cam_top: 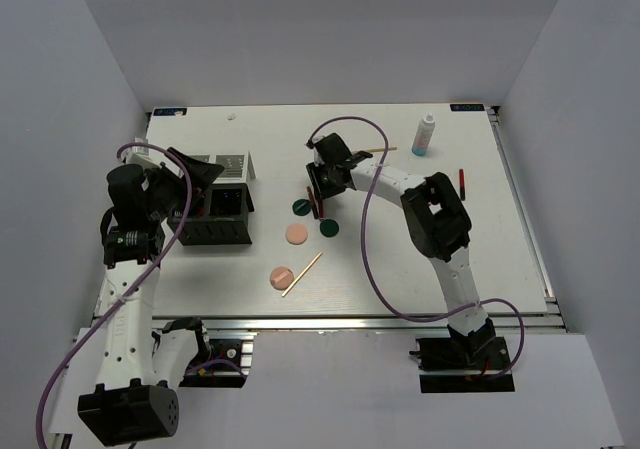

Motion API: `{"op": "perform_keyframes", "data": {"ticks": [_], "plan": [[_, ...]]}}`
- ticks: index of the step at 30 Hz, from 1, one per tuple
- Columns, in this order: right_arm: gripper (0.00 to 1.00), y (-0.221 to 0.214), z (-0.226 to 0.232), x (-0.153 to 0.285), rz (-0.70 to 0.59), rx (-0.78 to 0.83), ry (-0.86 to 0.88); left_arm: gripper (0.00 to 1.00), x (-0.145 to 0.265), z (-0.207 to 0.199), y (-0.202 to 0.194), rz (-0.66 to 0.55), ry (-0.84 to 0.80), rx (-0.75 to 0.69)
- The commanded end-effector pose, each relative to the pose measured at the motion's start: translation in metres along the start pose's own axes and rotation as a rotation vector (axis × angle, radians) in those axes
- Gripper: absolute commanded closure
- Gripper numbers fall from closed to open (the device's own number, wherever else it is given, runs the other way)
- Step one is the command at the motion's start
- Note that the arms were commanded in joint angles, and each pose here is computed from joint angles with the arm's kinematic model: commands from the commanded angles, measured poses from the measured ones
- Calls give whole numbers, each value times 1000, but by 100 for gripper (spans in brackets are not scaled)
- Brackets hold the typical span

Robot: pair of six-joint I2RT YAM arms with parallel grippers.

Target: Organize the makeup

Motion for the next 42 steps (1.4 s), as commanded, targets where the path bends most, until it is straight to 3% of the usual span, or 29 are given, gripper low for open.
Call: {"op": "perform_keyframes", "data": {"ticks": [1, 8, 15, 18, 21, 23, 28, 32, 34, 38, 42], "plan": [[58, 2, 2, -4, -17, 5, -9, 11, 7, -4, -2, -8, -22, -21], [63, -6, -6, -10, -6, 22, -70, 11, 7, -4, -2, -6, -20, -23], [97, -18, -28, -13, 16, 7, -157, 11, 9, -4, -3, -9, -18, -25], [100, -5, -34, -10, -7, -24, -134, 11, 11, -6, -1, -16, -20, -29], [100, 34, -31, 3, -69, -57, 18, 11, 13, -9, 2, -23, -24, -41], [100, 67, -19, 29, -143, -17, 214, 11, 17, -17, 10, -54, -41, -69], [100, 123, 47, 113, -418, 301, 749, 11, 41, -45, 39, -229, -126, -160], [100, 114, 115, 150, -475, 514, 1052, 11, 65, -72, 60, -421, -240, -229], [100, 110, 141, 158, -510, 570, 1116, 10, 72, -79, 65, -463, -261, -236], [100, 98, 218, 172, -629, 655, 1278, 9, 79, -92, 72, -460, -290, -252], [100, 101, 272, 167, -762, 640, 1340, 9, 87, -98, 74, -447, -295, -273]]}}
Point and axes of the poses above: each gripper's point midway between its finger pads, its own x axis back along the fingers, its own z axis along the line the jaws close on, y = z × x, the point moved 6 cm from there along x, back along the fingers, and after that the axes turned 11 degrees about -x, right-handed, at the moved point
